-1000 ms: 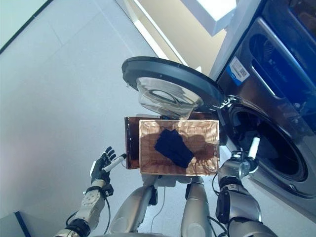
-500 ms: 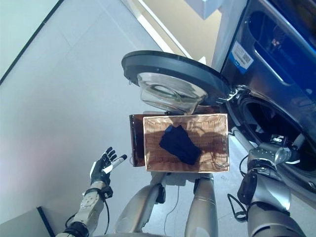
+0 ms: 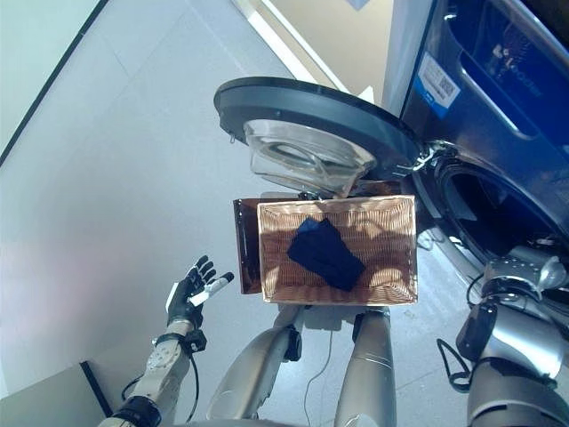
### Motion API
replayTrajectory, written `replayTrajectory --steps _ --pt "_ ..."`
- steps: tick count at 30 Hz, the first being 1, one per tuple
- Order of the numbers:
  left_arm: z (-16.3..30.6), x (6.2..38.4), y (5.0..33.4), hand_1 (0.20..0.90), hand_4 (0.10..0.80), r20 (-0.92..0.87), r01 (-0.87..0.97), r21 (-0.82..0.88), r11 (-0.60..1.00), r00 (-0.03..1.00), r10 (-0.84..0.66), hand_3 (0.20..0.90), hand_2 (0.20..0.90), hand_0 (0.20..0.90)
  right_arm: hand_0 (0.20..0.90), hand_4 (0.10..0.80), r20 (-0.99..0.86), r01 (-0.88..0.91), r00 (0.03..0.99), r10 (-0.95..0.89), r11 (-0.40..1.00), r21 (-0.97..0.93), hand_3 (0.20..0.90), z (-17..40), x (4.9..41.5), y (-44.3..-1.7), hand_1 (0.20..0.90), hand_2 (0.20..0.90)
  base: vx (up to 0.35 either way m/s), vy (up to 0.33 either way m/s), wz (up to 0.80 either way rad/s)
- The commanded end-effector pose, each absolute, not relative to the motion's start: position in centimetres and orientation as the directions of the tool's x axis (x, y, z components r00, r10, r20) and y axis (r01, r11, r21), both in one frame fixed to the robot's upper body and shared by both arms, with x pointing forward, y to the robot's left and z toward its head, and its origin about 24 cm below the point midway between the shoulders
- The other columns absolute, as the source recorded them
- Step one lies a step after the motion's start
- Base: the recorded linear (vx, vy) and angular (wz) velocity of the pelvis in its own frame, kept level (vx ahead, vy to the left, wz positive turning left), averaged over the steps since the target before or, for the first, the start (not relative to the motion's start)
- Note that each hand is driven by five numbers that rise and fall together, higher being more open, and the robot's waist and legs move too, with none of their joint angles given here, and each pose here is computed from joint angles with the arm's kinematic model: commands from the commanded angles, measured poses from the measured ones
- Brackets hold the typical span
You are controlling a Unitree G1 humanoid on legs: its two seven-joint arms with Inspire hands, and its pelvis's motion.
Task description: Pick up the clothes and place them into the washing machine
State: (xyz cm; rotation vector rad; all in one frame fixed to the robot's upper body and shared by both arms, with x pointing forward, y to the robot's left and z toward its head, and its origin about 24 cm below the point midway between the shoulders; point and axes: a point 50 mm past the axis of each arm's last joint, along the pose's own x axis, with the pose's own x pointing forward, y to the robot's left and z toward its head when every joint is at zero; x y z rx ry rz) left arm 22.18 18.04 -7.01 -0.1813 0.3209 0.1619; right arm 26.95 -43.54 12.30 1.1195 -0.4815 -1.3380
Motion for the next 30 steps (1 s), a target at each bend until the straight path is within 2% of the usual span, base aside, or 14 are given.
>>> replayTrajectory --steps 1,7,9,20,23,25,30 --pt "-6.6 21.4 20.1 0.900 0.800 -0.274 -0.224 -0.131 0.966 0.944 0.182 0.900 0.900 0.900 0.200 0.300 0.030 0.526 0.139 -0.990 0.099 0.845 0.200 21.2 24.5 -47.1 0.200 0.200 0.000 0.000 0.00" --pt "-6.2 21.6 20.1 0.900 0.800 -0.253 -0.220 -0.158 0.963 0.951 0.176 0.900 0.900 0.900 0.200 0.300 0.132 0.541 0.201 -0.971 0.222 0.811 0.200 24.6 26.2 -46.1 0.200 0.200 -0.032 -0.017 -0.03" --pt "-5.9 21.7 19.9 0.900 0.800 -0.242 -0.203 -0.165 0.965 0.957 0.160 0.900 0.900 0.900 0.200 0.300 0.167 0.594 0.247 -0.954 0.285 0.752 0.200 25.2 27.0 -45.6 0.200 0.200 -0.013 -0.024 -0.04" --pt "-6.1 21.6 20.0 0.900 0.800 -0.250 -0.207 -0.169 0.964 0.955 0.161 0.900 0.900 0.900 0.200 0.300 0.200 0.633 0.313 -0.929 0.361 0.685 0.200 25.9 28.6 -44.4 0.200 0.200 -0.021 -0.017 0.04" --pt "-6.1 21.5 20.2 0.900 0.800 -0.251 -0.210 -0.166 0.963 0.954 0.164 0.900 0.900 0.900 0.200 0.300 0.217 0.662 0.347 -0.913 0.402 0.632 0.200 25.8 29.3 -43.9 0.200 0.200 -0.003 -0.001 0.01" --pt "-5.9 21.5 20.4 0.900 0.800 -0.240 -0.203 -0.159 0.966 0.957 0.161 0.900 0.900 0.900 0.200 0.300 0.241 0.719 0.405 -0.882 0.470 0.512 0.200 25.8 30.4 -43.0 0.200 0.200 0.000 0.000 0.00" --pt "-6.2 21.3 20.4 0.900 0.800 -0.255 -0.203 -0.158 0.966 0.954 0.159 0.900 0.900 0.900 0.200 0.300 0.249 0.723 0.461 -0.852 0.523 0.452 0.200 25.9 32.1 -41.2 0.200 0.200 0.001 0.004 -0.01"
